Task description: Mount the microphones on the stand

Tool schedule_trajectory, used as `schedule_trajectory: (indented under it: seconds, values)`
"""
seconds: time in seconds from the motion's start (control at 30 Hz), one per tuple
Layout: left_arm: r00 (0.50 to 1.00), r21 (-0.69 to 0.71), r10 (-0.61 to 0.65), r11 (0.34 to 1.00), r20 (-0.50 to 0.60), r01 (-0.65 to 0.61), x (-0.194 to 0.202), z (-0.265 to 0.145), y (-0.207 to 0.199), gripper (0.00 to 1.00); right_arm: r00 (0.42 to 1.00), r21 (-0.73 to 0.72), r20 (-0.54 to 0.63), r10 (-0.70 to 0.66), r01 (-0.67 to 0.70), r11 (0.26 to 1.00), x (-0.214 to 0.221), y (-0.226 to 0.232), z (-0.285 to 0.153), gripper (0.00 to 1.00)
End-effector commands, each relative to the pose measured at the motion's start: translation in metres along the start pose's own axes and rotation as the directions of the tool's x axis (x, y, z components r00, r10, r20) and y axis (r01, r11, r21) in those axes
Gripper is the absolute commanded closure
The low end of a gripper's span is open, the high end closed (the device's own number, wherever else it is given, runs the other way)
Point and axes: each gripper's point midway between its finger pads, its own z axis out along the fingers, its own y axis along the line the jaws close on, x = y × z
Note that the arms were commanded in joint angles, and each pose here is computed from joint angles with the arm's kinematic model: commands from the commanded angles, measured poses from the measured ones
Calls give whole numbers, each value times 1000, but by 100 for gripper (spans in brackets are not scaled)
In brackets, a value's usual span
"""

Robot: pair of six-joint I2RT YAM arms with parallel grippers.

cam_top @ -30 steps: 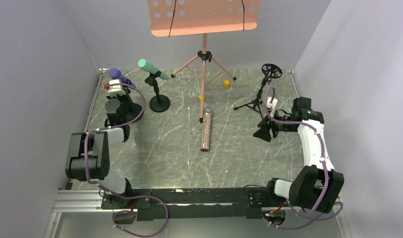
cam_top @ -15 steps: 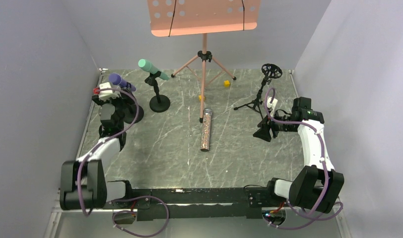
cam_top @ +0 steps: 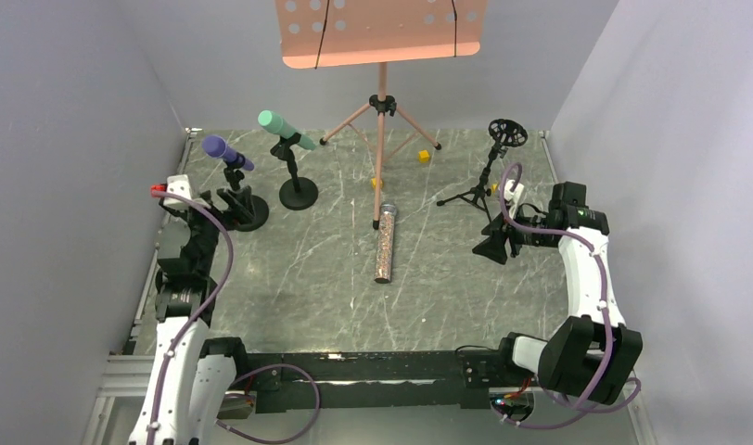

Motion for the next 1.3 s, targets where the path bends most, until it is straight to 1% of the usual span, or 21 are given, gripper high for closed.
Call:
schedule_trajectory:
  seconds: [0.0,0.1,0.17,0.27,0.37,0.4,0.47,0.53,0.57,0.67,0.73,0.87,0.93,1.0,1.1,1.13,1.2,1.27]
  values:
    - [968,225,54,974,-246,2,46,-30,-35,1,993,-10,119,-25,27,1000,-33,2,-8,37]
    - [936,327,112,945,-334,4,71,-45,-46,1,992,11,129,0,-1,1000,-50,-5,-17,37]
    - [921,335,125,942,-369,6,84,-49,-46,1,991,60,132,30,-38,997,-65,-17,-26,37]
    - [917,355,123,935,-379,22,86,-53,-50,1,983,174,168,80,-109,979,-94,-45,-45,36]
    - [921,371,114,928,-373,35,83,-54,-55,1,955,295,264,134,-212,932,-125,-76,-65,34]
    - [920,376,113,926,-374,39,82,-55,-56,1,937,339,309,163,-269,901,-135,-88,-72,30]
    - [918,385,109,922,-381,51,83,-57,-58,1,901,419,400,170,-345,840,-153,-110,-86,20]
    - [921,394,107,917,-374,53,81,-58,-60,1,856,460,486,176,-421,782,-166,-127,-97,10]
    - [923,396,107,917,-369,52,80,-59,-60,1,840,472,517,165,-441,763,-172,-134,-101,8]
    - [924,398,105,916,-367,54,79,-60,-61,1,794,463,572,205,-519,719,-176,-152,-104,8]
    - [922,403,103,913,-374,61,80,-60,-63,1,755,455,603,258,-591,666,-171,-167,-104,8]
    - [919,412,103,909,-381,69,81,-60,-65,1,626,407,667,405,-761,505,-148,-197,-96,9]
    - [917,416,102,906,-386,74,82,-61,-66,1,557,357,681,475,-819,449,-135,-205,-86,10]
    - [917,416,100,906,-386,76,83,-61,-66,1,476,272,693,542,-868,416,-127,-205,-71,11]
    - [917,409,101,910,-386,72,82,-60,-65,1,360,122,713,602,-909,398,-122,-203,-52,16]
    - [916,406,102,911,-387,70,83,-60,-64,1,337,88,719,607,-911,402,-123,-203,-50,18]
    - [917,400,106,914,-386,62,83,-60,-63,1,330,72,730,599,-908,413,-125,-208,-49,19]
    - [915,391,109,919,-388,56,84,-59,-61,1,317,61,731,604,-912,406,-124,-213,-47,19]
